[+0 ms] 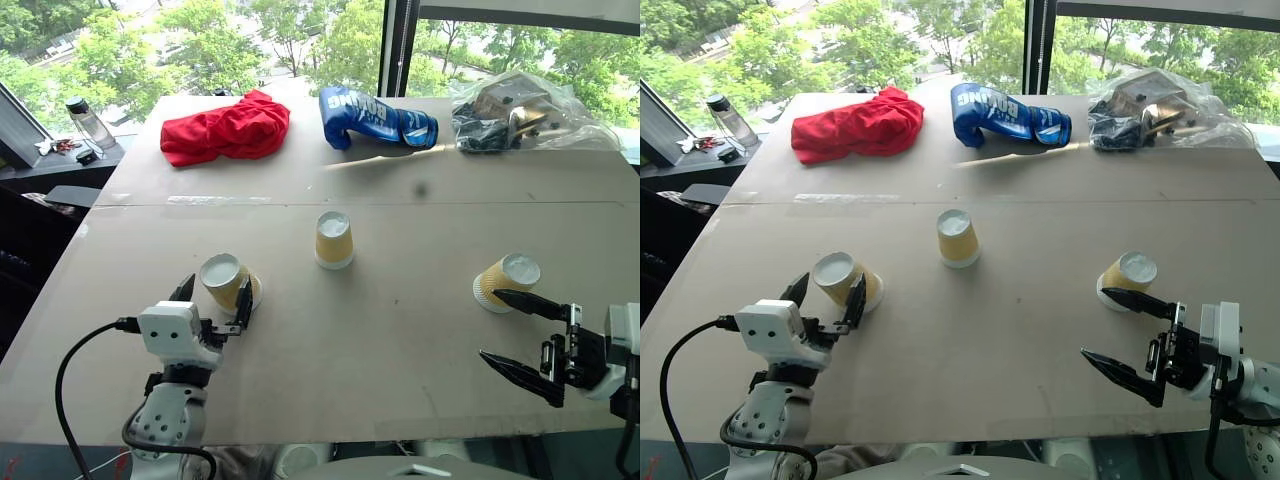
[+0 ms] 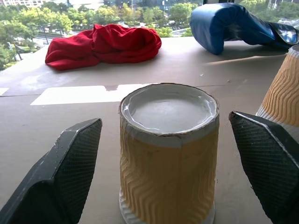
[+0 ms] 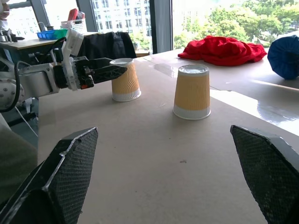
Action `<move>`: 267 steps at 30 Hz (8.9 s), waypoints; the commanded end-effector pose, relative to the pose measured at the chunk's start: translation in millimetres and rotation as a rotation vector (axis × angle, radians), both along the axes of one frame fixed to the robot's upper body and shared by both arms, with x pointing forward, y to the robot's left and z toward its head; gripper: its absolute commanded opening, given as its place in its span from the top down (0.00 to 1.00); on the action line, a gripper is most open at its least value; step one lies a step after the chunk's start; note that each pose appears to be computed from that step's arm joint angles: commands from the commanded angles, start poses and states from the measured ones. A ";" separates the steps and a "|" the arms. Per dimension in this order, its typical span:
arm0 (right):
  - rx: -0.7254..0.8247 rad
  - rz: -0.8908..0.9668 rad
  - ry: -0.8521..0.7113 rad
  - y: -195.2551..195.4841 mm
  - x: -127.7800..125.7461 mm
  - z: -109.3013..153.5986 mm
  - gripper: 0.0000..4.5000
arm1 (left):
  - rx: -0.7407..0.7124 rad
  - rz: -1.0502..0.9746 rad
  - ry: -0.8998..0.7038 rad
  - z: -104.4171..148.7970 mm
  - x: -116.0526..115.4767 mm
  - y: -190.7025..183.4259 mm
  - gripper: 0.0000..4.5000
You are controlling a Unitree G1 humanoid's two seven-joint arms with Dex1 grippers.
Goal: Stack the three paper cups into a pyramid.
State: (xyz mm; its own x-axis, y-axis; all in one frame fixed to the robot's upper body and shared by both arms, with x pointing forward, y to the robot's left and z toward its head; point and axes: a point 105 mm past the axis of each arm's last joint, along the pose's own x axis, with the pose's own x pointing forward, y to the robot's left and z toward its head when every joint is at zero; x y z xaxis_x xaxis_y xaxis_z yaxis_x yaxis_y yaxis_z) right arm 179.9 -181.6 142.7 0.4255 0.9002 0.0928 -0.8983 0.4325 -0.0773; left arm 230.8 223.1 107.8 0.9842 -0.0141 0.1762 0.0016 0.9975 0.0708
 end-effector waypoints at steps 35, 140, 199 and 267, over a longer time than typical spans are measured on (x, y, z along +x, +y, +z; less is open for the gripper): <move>0.024 -0.009 -0.055 2.1 2.4 10.6 0.00 | 0.054 -0.114 -0.043 18.2 19.0 -0.3 0.47; -0.015 -0.146 -0.098 -14.8 3.2 20.1 0.00 | 0.114 -0.575 -0.063 21.6 79.7 -103.0 0.01; -0.040 -0.241 -0.087 -22.5 -6.0 23.0 0.00 | 0.145 -1.125 -0.131 33.3 72.2 -184.3 0.47; -0.029 -0.596 0.122 -55.4 64.9 -19.7 0.00 | 0.323 -1.454 0.139 112.6 -1.9 -158.2 0.01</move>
